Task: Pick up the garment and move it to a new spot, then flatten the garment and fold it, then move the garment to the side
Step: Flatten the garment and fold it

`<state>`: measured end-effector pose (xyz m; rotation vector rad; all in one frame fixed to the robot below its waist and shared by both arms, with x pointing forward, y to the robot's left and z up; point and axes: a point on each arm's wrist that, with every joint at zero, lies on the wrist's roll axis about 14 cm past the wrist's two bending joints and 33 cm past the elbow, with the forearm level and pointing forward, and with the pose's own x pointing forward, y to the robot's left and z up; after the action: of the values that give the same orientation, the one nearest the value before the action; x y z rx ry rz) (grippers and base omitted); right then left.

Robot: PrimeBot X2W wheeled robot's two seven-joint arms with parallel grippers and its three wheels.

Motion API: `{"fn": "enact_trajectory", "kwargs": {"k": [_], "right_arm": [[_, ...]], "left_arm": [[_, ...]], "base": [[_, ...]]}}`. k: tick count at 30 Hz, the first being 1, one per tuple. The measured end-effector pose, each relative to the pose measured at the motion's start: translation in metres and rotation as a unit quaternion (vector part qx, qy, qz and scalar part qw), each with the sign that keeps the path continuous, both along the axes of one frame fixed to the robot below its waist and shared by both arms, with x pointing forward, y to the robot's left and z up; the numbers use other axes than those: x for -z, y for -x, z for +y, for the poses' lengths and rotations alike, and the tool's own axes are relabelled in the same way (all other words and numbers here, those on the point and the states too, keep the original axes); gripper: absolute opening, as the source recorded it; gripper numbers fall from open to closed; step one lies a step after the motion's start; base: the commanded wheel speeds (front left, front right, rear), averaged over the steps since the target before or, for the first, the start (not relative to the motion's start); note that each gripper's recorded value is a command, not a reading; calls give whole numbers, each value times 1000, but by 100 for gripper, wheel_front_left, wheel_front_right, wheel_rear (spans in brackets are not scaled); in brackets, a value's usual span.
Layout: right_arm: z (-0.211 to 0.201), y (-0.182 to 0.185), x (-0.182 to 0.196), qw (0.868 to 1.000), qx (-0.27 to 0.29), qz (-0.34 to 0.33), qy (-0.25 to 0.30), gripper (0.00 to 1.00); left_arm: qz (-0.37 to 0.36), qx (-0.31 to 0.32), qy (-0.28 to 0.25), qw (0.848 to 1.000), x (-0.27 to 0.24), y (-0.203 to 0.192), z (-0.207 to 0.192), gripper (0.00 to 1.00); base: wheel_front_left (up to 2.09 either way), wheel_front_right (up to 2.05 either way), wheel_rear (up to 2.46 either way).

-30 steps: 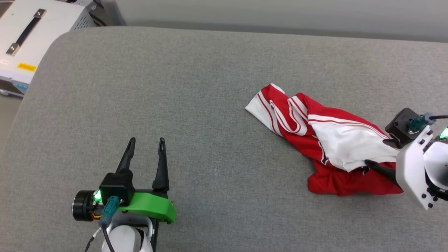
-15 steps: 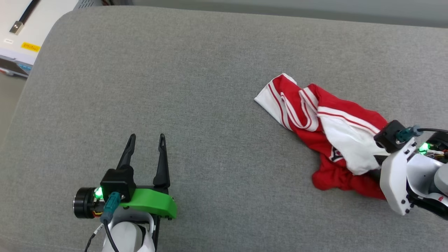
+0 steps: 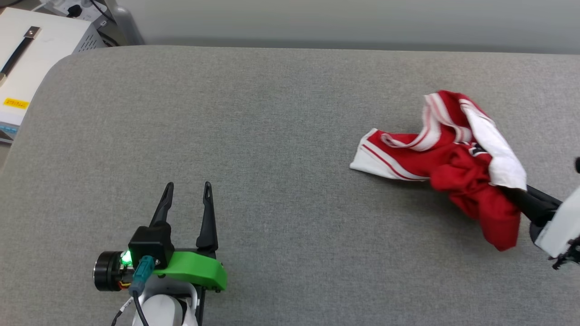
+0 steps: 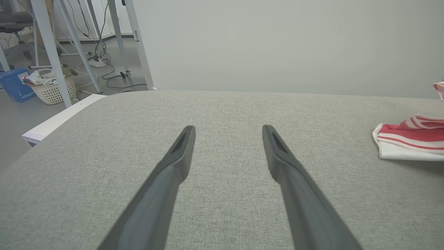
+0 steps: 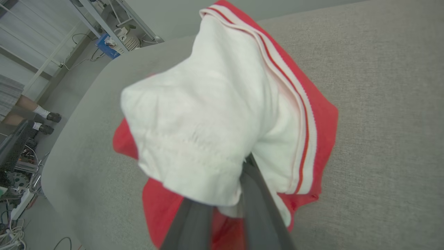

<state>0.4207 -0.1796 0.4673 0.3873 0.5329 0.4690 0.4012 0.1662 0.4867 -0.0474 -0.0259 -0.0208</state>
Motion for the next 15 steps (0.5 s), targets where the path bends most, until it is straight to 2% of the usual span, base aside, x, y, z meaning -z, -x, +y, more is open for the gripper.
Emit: {"fn": "enact_trajectory", "kwargs": {"k": [4,7,12,15], "right_arm": [[-37,1,17,995,91,31,-31,0],[-70,-3,28,983,173,43,-51,0],[-127,-1,49,943,313,70,-91,0],[-154,5,62,917,375,86,-102,0]], "left_arm": [[4,2,0,1000,3,-1,-1,100],[8,2,0,1000,6,-1,-1,100],[15,0,-1,1000,10,0,0,100],[19,-2,-1,1000,13,1,2,100]], "base": [[0,0,0],[0,0,0],[0,0,0],[0,0,0]]}}
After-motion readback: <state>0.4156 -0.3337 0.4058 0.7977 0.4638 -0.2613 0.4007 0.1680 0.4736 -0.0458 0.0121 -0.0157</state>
